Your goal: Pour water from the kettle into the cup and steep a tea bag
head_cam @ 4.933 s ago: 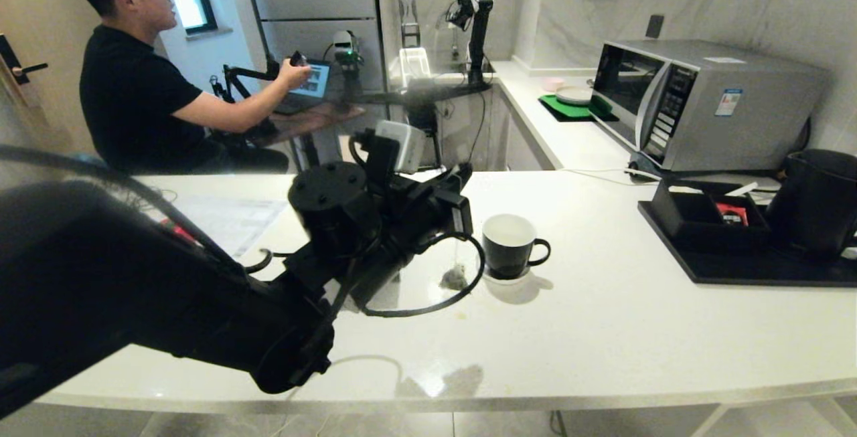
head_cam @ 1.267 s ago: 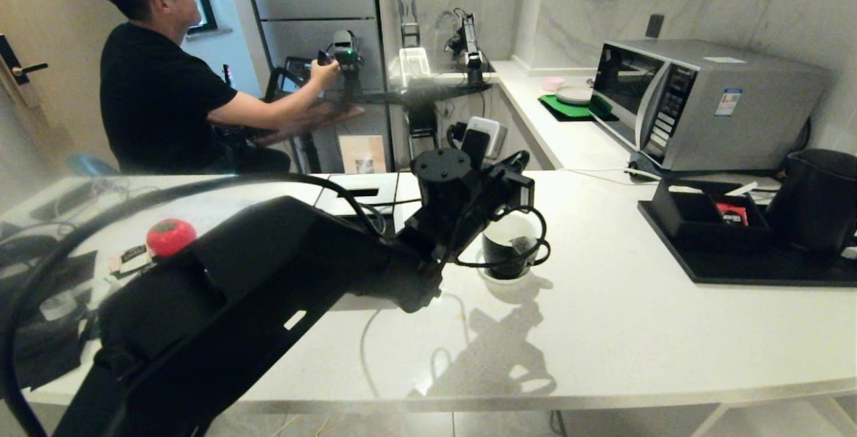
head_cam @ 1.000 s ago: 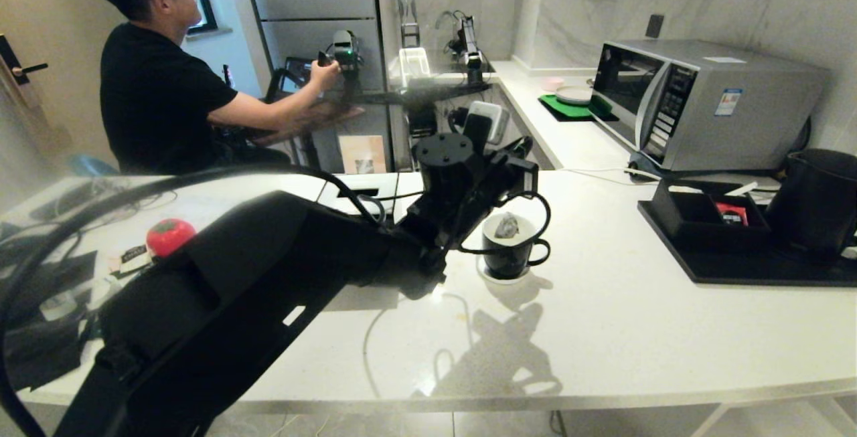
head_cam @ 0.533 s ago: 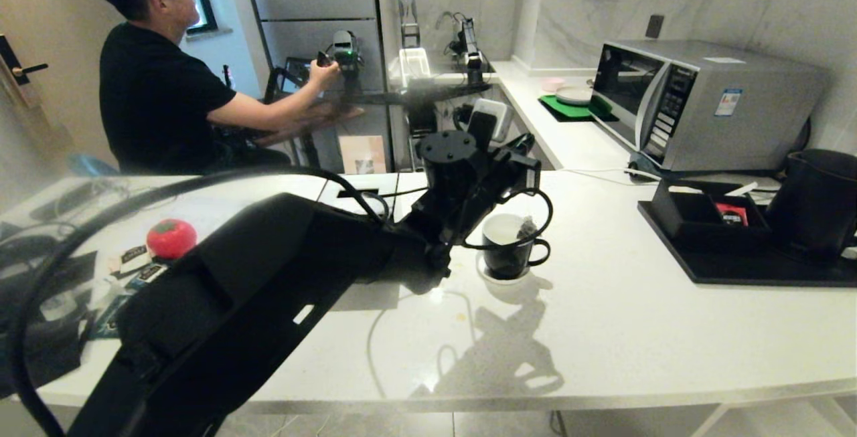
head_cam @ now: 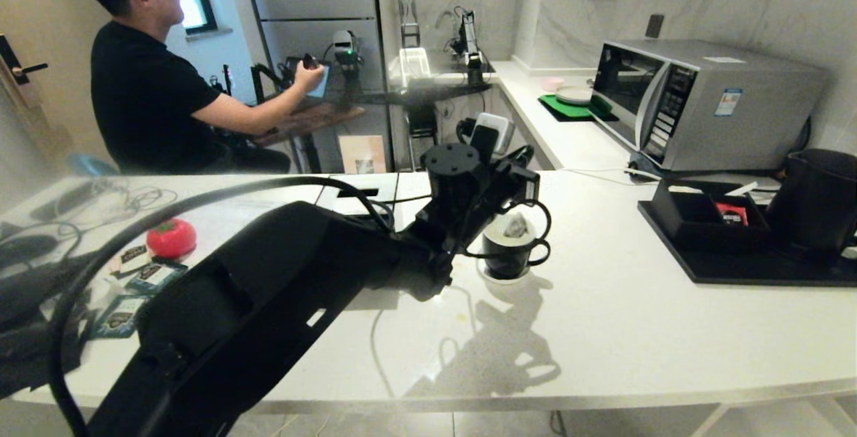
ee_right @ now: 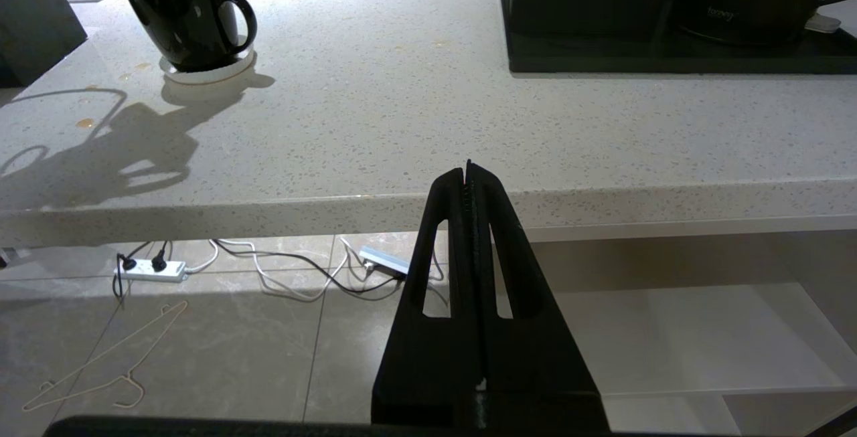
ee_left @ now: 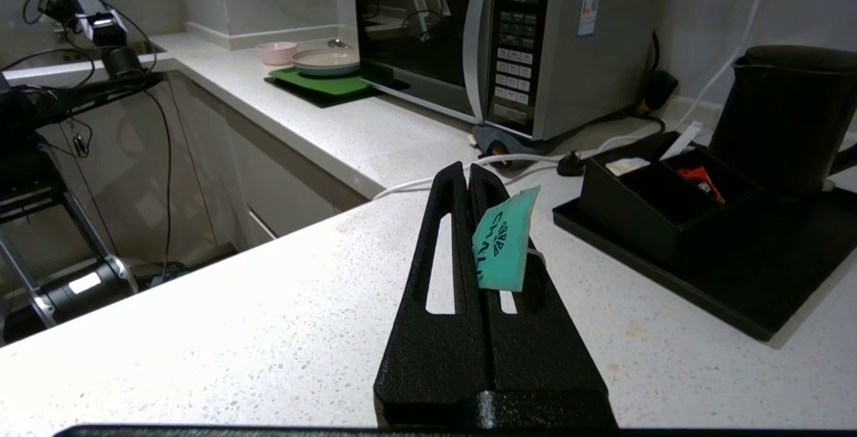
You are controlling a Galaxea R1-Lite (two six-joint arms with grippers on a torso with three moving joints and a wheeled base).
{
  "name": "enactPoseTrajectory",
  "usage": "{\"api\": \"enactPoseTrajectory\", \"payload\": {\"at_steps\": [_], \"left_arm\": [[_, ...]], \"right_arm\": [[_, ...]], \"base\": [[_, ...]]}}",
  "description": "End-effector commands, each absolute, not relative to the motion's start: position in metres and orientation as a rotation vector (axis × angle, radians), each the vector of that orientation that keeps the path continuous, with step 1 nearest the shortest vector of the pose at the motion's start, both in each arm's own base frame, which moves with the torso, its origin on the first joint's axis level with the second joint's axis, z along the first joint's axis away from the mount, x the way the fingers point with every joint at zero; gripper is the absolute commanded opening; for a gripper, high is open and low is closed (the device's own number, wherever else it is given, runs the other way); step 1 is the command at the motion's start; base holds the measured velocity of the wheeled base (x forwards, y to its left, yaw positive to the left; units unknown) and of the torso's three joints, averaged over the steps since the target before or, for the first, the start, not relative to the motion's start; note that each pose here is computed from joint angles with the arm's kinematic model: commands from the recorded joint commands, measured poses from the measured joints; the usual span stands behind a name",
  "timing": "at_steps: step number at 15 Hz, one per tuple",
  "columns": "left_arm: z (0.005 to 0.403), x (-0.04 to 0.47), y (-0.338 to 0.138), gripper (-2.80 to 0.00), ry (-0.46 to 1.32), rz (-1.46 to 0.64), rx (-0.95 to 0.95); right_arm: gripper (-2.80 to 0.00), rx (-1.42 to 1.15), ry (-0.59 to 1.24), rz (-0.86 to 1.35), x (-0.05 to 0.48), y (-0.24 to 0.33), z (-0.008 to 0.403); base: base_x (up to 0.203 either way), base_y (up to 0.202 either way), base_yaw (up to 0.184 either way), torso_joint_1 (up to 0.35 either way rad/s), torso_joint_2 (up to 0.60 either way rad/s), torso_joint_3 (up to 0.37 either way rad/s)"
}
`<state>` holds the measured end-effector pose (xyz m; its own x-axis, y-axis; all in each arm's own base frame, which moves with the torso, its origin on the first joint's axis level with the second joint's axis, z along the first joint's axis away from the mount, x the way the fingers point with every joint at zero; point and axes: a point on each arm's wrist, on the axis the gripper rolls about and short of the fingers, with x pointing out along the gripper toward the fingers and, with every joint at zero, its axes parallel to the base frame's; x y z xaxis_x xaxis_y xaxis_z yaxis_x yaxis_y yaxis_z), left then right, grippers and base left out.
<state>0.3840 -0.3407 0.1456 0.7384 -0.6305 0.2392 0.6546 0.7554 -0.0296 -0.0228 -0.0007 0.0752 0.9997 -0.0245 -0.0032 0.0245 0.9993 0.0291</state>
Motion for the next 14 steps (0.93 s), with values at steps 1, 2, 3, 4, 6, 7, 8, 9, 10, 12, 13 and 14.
{"api": "enactPoseTrajectory", "payload": {"at_steps": [1,2,3,4,6,7,8,9,10,12,13,14], "left_arm": [[0.138,0.389,-0.339,-2.8,-0.214,-0.697,-0.111],[0.136,0.39,-0.338,-2.8,-0.211,-0.695,-0.109],[0.134,0.391,-0.337,-2.8,-0.206,-0.692,-0.107],[0.13,0.393,-0.337,-2.8,-0.204,-0.689,-0.106],[0.124,0.397,-0.334,-2.8,-0.201,-0.68,-0.104],[0.12,0.398,-0.334,-2.8,-0.195,-0.68,-0.102],[0.118,0.398,-0.334,-2.8,-0.19,-0.68,-0.1],[0.116,0.399,-0.335,-2.8,-0.187,-0.68,-0.099],[0.111,0.399,-0.335,-2.8,-0.18,-0.68,-0.096],[0.103,0.401,-0.336,-2.8,-0.176,-0.68,-0.092],[0.1,0.401,-0.337,-2.8,-0.178,-0.679,-0.08],[0.097,0.401,-0.337,-2.8,-0.175,-0.678,-0.073]], "right_arm": [[-2.8,0.029,0.004,-0.025,-0.023,-0.001,0.075],[-2.8,0.029,0.003,-0.025,-0.023,-0.001,0.075],[-2.8,0.029,0.004,-0.025,-0.023,-0.001,0.075],[-2.8,0.029,0.004,-0.025,-0.023,-0.001,0.075],[-2.8,0.029,0.004,-0.025,-0.023,-0.001,0.075],[-2.8,0.029,0.004,-0.025,-0.023,-0.001,0.075],[-2.8,0.029,0.004,-0.025,-0.023,-0.001,0.075],[-2.8,0.029,0.004,-0.025,-0.023,-0.001,0.075],[-2.8,0.029,0.003,-0.025,-0.023,-0.001,0.075],[-2.8,0.029,0.004,-0.025,-0.023,-0.001,0.075],[-2.8,0.029,0.004,-0.025,-0.023,-0.001,0.075],[-2.8,0.029,0.004,-0.025,-0.023,-0.001,0.075]], "base": [[0.0,0.0,0.0,0.0,0.0,0.0],[0.0,0.0,0.0,0.0,0.0,0.0],[0.0,0.0,0.0,0.0,0.0,0.0],[0.0,0.0,0.0,0.0,0.0,0.0],[0.0,0.0,0.0,0.0,0.0,0.0],[0.0,0.0,0.0,0.0,0.0,0.0],[0.0,0.0,0.0,0.0,0.0,0.0],[0.0,0.0,0.0,0.0,0.0,0.0],[0.0,0.0,0.0,0.0,0.0,0.0],[0.0,0.0,0.0,0.0,0.0,0.0],[0.0,0.0,0.0,0.0,0.0,0.0],[0.0,0.0,0.0,0.0,0.0,0.0]]}}
